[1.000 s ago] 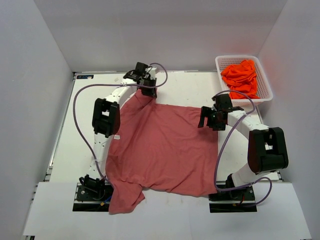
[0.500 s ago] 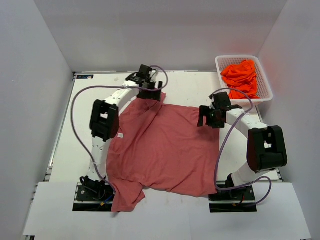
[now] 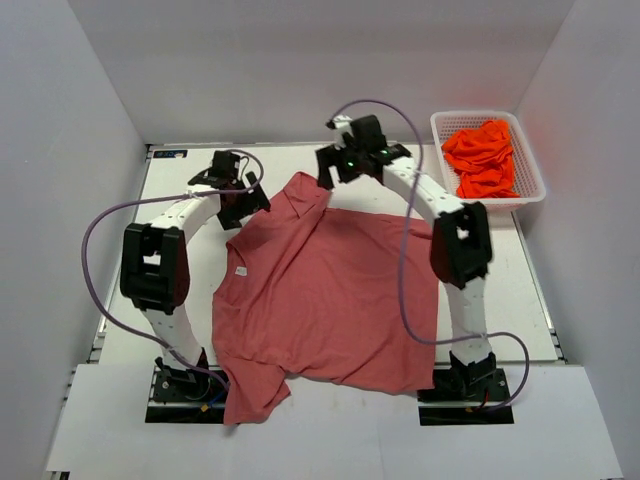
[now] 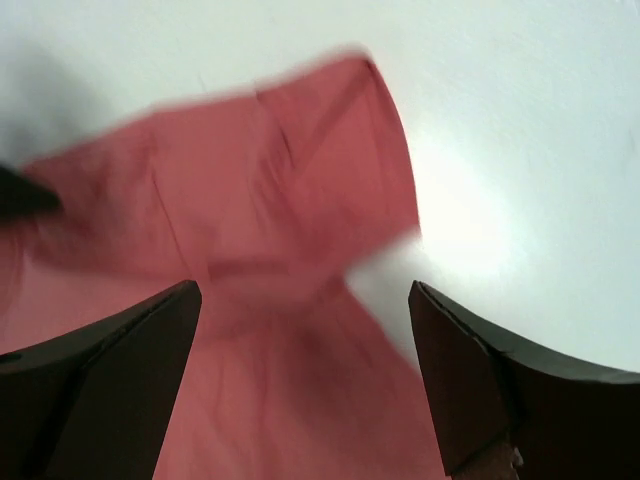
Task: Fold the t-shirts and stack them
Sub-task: Flatten out the tshirt
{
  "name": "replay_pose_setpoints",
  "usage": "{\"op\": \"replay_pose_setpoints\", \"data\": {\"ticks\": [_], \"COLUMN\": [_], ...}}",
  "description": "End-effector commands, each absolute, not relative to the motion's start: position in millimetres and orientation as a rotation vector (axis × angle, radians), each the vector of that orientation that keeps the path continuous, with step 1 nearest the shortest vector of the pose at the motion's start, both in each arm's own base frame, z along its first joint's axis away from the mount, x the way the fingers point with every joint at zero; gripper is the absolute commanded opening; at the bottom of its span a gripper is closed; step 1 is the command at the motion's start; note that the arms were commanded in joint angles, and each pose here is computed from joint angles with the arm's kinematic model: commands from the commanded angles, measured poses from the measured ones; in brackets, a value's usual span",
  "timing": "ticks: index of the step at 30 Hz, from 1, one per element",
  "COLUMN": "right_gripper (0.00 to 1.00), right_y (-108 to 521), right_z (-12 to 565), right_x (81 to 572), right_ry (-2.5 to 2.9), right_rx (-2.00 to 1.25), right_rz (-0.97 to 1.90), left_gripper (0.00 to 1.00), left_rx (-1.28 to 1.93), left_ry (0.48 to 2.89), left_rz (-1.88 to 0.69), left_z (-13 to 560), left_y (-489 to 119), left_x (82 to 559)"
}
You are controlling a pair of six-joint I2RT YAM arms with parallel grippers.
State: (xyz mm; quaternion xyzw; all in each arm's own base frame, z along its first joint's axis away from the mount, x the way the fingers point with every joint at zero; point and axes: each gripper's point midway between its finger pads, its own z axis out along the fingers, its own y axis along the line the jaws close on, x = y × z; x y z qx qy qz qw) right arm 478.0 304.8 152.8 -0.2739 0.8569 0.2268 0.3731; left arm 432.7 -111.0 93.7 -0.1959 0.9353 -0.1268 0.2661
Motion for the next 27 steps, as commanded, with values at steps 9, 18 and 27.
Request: {"op": "replay_pose_setpoints", "data": {"ticks": [9, 18, 27], "right_gripper": [0.86, 0.76, 0.59], "right_y": [416.7, 434.1, 421.4], "right_z": [132.8, 92.5, 61.1], "right_x": [517.4, 526.4, 529.9], "right_ry": [1.974, 1.998, 2.05], "right_rx": [-0.826, -0.801, -0.808], "right_rz": [0.619, 0.568, 0.46], "left_gripper": [1.0, 0.97, 0.94], "left_rx": [-0.546, -0.58, -0.657], "left_ry": [2.493, 2.594, 2.668], "left_rz": [-0.472, -0.413, -0.392], "left_z": [68.5, 34.4, 12.9], "left_y": [-131.5, -126.2, -122.7], "left_x": [440.9, 424.0, 394.5]}}
